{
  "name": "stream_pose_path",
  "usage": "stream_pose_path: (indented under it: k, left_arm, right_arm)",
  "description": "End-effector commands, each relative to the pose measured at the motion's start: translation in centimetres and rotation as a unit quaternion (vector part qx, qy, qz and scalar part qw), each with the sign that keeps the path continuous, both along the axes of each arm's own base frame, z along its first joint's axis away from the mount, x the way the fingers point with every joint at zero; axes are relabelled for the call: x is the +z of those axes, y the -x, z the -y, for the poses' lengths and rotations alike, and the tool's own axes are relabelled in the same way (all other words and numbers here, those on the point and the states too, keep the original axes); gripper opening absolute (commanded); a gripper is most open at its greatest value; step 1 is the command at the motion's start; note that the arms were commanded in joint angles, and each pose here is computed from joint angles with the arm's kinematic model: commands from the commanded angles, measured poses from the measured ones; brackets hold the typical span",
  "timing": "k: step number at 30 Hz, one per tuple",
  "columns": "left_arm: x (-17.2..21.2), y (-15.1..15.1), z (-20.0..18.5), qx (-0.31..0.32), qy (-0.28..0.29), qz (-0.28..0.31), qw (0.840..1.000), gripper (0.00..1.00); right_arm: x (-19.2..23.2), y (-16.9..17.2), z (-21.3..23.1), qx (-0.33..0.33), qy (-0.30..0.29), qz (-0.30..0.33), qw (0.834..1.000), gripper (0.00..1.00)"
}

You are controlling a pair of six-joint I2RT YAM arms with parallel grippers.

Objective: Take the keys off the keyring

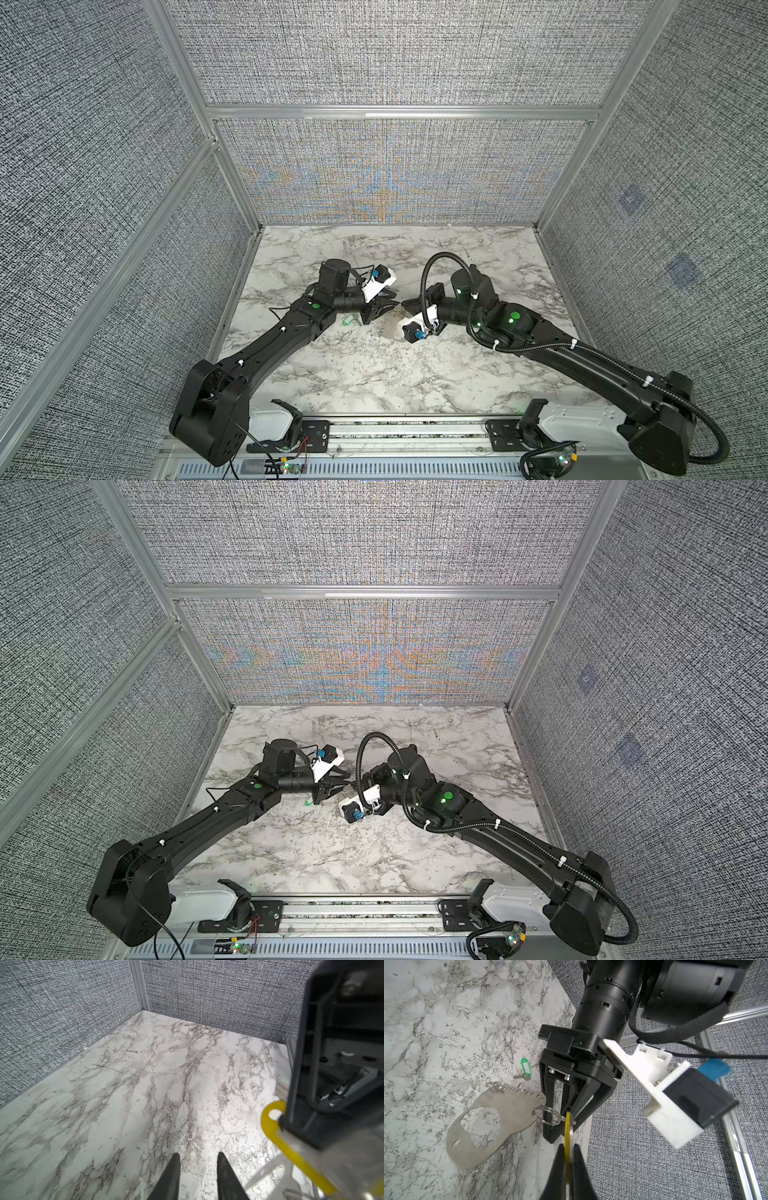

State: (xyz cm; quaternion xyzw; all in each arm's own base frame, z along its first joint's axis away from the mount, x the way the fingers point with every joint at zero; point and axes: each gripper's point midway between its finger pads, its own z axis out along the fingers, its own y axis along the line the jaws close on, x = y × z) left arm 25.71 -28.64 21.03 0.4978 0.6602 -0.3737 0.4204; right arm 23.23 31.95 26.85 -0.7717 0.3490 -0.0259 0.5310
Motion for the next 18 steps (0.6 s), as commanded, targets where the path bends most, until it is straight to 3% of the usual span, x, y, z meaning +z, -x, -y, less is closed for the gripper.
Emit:
stream_pose_path:
  k: [1,18]
  left_arm:
    - [0.3,1.4,0.2,-0.026,0.018,-0.018,0.999,0.32]
    - [1.8,4.4,-0.3,-0.05,0.107,-0.02,0.993,0.3]
  right_arm:
    - [0.9,-0.2,-0.3,0.003,-0.011,0.012,1.0,0.0]
    - [1.4,-0.6,0.0,-0.012,-0.02,0.024,0.999,0.0]
